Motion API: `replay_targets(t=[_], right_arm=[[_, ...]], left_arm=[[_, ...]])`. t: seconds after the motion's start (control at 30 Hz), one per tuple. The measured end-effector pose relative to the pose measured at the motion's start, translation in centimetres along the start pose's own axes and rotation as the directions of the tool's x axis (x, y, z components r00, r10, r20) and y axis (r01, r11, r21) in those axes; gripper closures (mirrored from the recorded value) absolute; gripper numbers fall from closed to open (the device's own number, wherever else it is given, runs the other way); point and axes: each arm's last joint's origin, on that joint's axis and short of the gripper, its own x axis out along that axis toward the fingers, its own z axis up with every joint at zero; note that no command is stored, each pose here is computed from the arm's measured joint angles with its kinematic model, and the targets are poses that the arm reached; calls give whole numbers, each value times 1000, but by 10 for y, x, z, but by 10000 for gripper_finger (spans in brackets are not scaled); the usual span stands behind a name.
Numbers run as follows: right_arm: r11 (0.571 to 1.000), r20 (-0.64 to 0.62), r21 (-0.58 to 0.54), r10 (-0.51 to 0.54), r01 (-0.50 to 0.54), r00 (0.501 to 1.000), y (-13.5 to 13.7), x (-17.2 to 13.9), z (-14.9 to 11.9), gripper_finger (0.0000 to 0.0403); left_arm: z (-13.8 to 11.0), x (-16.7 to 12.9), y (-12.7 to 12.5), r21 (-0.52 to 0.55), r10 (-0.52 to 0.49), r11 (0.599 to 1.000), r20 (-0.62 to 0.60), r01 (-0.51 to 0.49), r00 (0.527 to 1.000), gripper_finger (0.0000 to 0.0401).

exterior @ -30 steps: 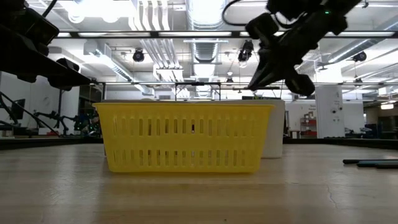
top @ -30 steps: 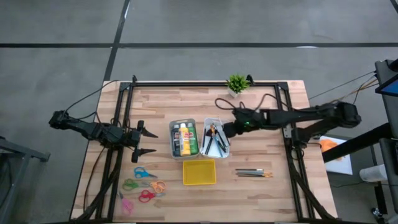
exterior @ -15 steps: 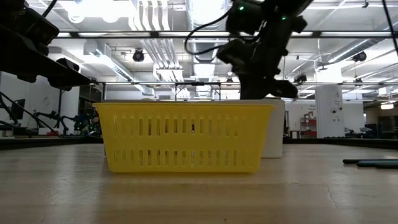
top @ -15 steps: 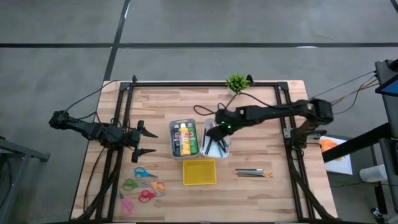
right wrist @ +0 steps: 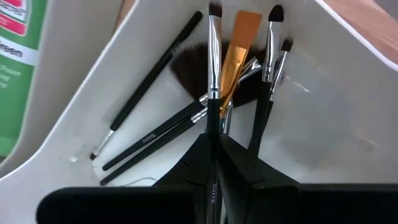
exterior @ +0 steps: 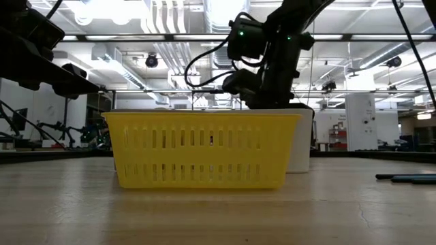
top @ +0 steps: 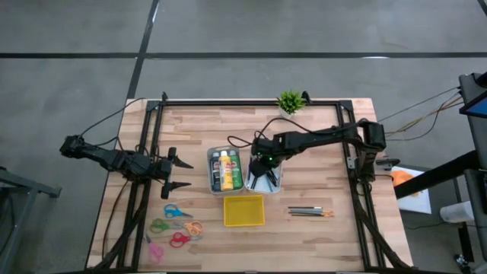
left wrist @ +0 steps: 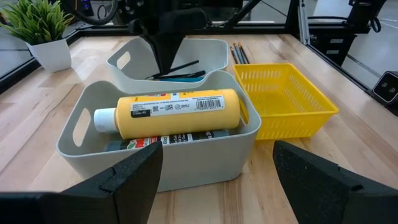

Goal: Pick & Place Paint Supplies
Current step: Put the silver paint brush into the white bin

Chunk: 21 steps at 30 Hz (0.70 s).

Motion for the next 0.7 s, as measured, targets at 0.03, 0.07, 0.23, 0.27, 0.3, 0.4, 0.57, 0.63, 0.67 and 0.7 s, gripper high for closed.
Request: replay_targets(t=[0.03,0.07,0.23,0.27,0.3,0.4,0.57,0.63,0.67,0.7], right_arm=[[1000,-2,2,-3,3,1000,0,1,0,387],[1000,-3,4,-5,5,1000,-1,1,0,387],[1000,-3,4,-5,5,1000,-1,2,-1,353],[1000,-3,3,-6,6,1000,-1,2,-1,344],[1000,-3,1,-6,6,1000,-1,2,-1,337],[1000,-1,-1,-3,3,1000,-1,2,0,328],[999,10,-41,9,-8,1000,0,-2,0,326],[997,23,-74,23,-21,999,0,-9,1,326],[995,31,-98,32,-29,999,0,-14,2,326],[991,40,-126,44,-38,998,0,-20,2,326]], left_arm=[[0,0,0,0,0,1000,0,0,1000,95],[0,0,0,0,0,1000,0,0,1000,95],[0,0,0,0,0,1000,0,0,1000,95],[0,0,0,0,0,1000,0,0,1000,95],[0,0,0,0,0,1000,0,0,1000,95],[0,0,0,0,0,1000,0,0,1000,95],[0,0,0,0,0,1000,0,0,1000,95],[0,0,0,0,0,1000,0,0,1000,95],[0,0,0,0,0,1000,0,0,1000,95],[0,0,0,0,0,1000,0,0,1000,95]])
